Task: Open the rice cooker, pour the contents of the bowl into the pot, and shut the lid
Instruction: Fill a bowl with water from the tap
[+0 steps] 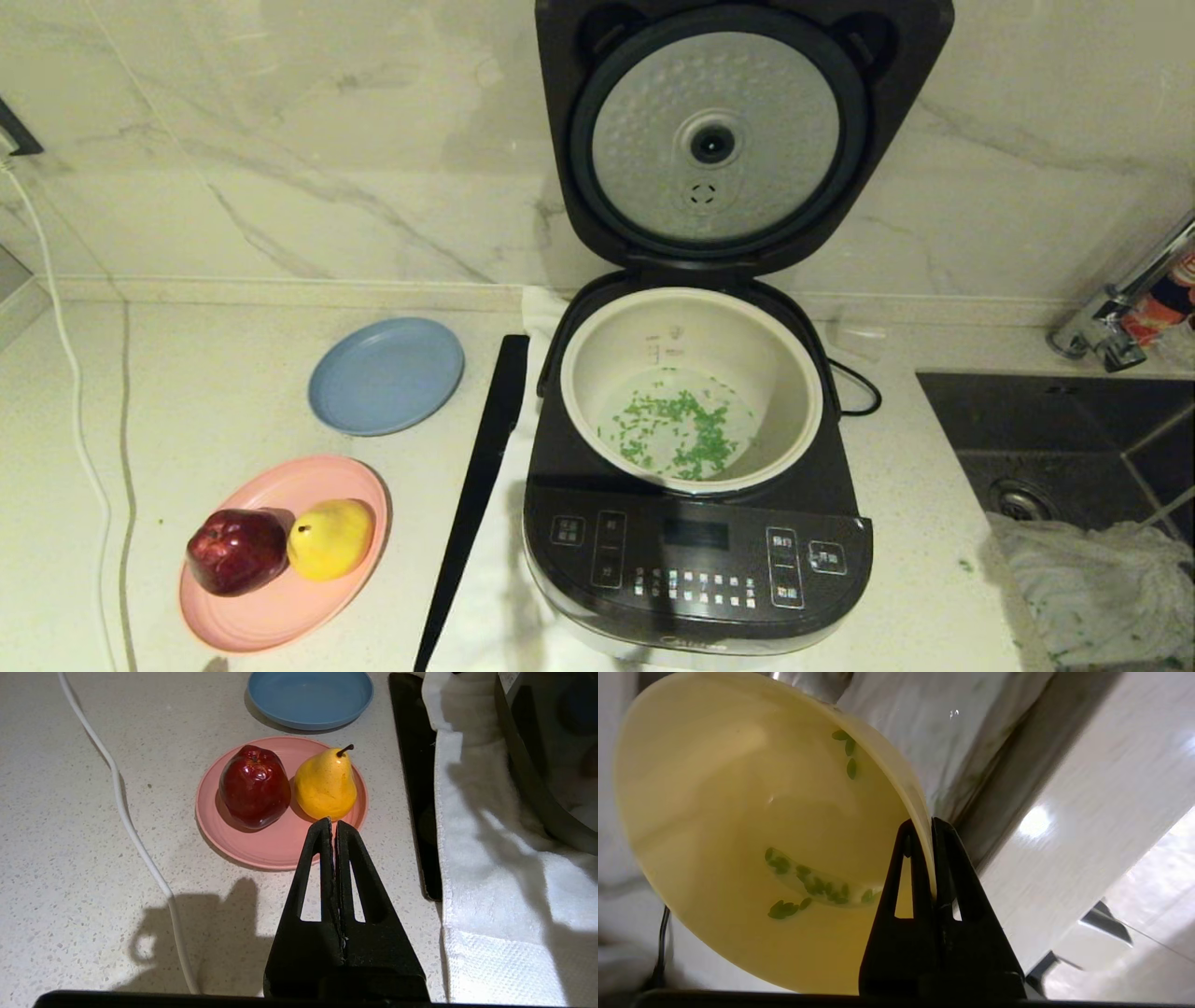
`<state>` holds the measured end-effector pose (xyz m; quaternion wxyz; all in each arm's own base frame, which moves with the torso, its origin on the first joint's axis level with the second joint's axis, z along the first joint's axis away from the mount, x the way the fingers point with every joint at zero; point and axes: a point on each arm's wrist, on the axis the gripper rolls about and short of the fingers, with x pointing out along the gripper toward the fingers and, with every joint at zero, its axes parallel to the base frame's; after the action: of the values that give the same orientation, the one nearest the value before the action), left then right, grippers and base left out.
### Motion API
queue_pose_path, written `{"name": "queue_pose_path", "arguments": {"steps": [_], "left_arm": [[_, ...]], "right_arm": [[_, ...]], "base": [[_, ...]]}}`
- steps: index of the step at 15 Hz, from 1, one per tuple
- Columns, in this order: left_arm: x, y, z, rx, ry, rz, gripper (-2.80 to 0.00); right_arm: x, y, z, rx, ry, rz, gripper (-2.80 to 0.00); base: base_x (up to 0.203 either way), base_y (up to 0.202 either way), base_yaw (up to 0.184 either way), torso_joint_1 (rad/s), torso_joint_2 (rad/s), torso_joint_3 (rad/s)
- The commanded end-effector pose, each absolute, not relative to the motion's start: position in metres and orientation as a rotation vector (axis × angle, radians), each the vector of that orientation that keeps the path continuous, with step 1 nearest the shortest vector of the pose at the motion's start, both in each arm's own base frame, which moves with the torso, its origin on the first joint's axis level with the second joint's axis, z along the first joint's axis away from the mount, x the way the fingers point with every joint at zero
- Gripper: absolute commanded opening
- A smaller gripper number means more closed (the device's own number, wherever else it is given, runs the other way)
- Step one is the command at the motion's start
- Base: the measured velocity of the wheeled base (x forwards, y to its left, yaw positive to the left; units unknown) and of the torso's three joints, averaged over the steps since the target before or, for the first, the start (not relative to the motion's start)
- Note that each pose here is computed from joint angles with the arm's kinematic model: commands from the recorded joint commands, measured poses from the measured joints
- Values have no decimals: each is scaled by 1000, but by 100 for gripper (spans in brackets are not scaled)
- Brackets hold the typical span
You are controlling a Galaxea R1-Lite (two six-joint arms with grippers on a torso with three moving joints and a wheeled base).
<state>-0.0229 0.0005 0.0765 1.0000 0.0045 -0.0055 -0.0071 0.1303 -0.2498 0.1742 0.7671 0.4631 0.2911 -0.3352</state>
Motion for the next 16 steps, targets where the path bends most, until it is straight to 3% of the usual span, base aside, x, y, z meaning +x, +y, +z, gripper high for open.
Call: {"name": "queue_pose_path", "arguments": {"steps": [1,16], "left_arm": [[-23,1,76,9,-9,-14,-280],[-23,1,76,9,-9,-14,-280]], "right_arm": [[127,-286,140,1081,647,-754,-280],[179,-345,142,1049,570,-718,-280]], "base": [[0,0,0,0,0,0],[0,0,0,0,0,0]]}}
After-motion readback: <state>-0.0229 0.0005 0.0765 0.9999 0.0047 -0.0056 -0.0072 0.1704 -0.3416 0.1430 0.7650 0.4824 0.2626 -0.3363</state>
